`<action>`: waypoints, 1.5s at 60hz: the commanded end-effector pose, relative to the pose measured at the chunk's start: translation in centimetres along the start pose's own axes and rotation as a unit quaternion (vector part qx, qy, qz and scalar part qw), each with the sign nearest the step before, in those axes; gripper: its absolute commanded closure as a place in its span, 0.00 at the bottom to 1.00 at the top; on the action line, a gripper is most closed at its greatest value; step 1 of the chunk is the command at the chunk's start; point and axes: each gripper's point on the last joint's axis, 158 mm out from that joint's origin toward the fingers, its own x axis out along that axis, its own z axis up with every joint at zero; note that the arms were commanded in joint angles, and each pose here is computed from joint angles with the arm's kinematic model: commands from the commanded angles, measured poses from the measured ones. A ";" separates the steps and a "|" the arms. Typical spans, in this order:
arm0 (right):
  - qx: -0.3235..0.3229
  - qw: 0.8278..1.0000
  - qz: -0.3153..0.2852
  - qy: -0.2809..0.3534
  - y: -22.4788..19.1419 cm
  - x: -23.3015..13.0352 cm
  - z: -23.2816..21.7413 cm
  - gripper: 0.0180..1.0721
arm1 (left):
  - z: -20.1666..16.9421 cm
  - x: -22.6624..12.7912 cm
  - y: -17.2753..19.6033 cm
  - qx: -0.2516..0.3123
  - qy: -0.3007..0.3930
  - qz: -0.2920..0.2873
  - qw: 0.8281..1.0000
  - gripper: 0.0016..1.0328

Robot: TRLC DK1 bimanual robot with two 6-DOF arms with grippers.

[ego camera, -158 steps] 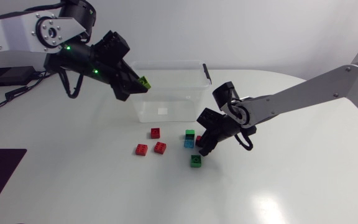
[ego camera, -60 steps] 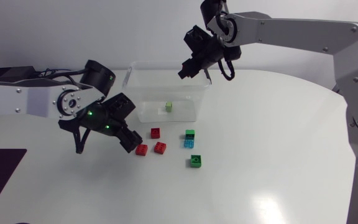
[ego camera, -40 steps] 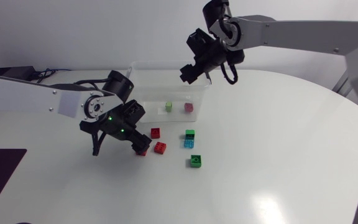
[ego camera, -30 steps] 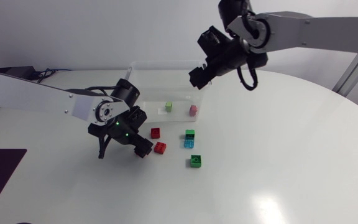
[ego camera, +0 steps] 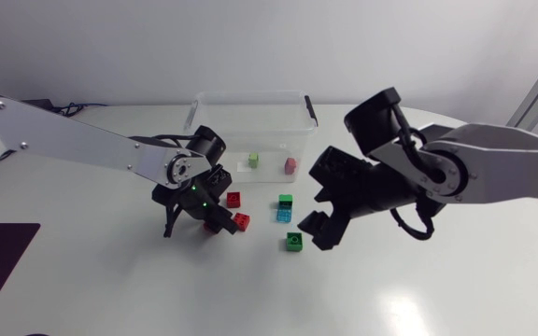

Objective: Place the duplo bricks in the container

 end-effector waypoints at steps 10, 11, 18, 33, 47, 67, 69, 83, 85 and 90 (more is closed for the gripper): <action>-0.054 0.998 0.031 0.015 0.3 3.8 -2.5 0.13 | -0.9 -2.9 -2.1 0.030 0.007 -0.034 0.999 0.78; -0.055 0.998 0.033 0.017 0.3 4.0 -2.6 0.13 | -0.6 -3.7 -2.1 0.032 -0.001 -0.034 0.999 0.78; -0.067 0.996 0.049 0.032 0.6 6.1 -3.4 0.13 | 1.4 -8.3 -1.2 0.038 -0.058 -0.023 0.997 0.78; -0.074 0.993 0.068 0.061 1.0 9.1 -4.2 0.13 | 6.6 -17.6 1.9 0.049 -0.165 0.006 0.985 0.77; -0.077 0.991 0.056 0.099 0.8 10.6 -5.4 0.55 | 12.1 -20.3 5.3 0.029 -0.236 0.027 0.971 0.76; -0.065 0.993 0.035 0.091 0.6 5.3 -3.9 0.83 | 18.6 -15.3 11.7 -0.051 -0.258 0.041 0.964 0.53; -0.063 0.994 0.028 0.083 0.3 4.4 -3.2 0.83 | 18.8 -14.8 12.2 -0.057 -0.256 0.043 0.964 0.34; -0.030 0.999 -0.027 0.024 -4.1 -1.9 2.9 0.83 | 17.4 -14.9 11.4 -0.071 -0.244 0.043 0.966 0.05; -0.028 0.999 -0.033 0.017 -4.6 -2.5 3.8 0.83 | 16.9 -15.5 10.8 -0.070 -0.244 0.041 0.966 0.05; -0.016 0.998 -0.055 -0.005 -6.4 -3.7 6.0 0.83 | 15.1 -17.0 9.2 -0.065 -0.243 0.036 0.967 0.05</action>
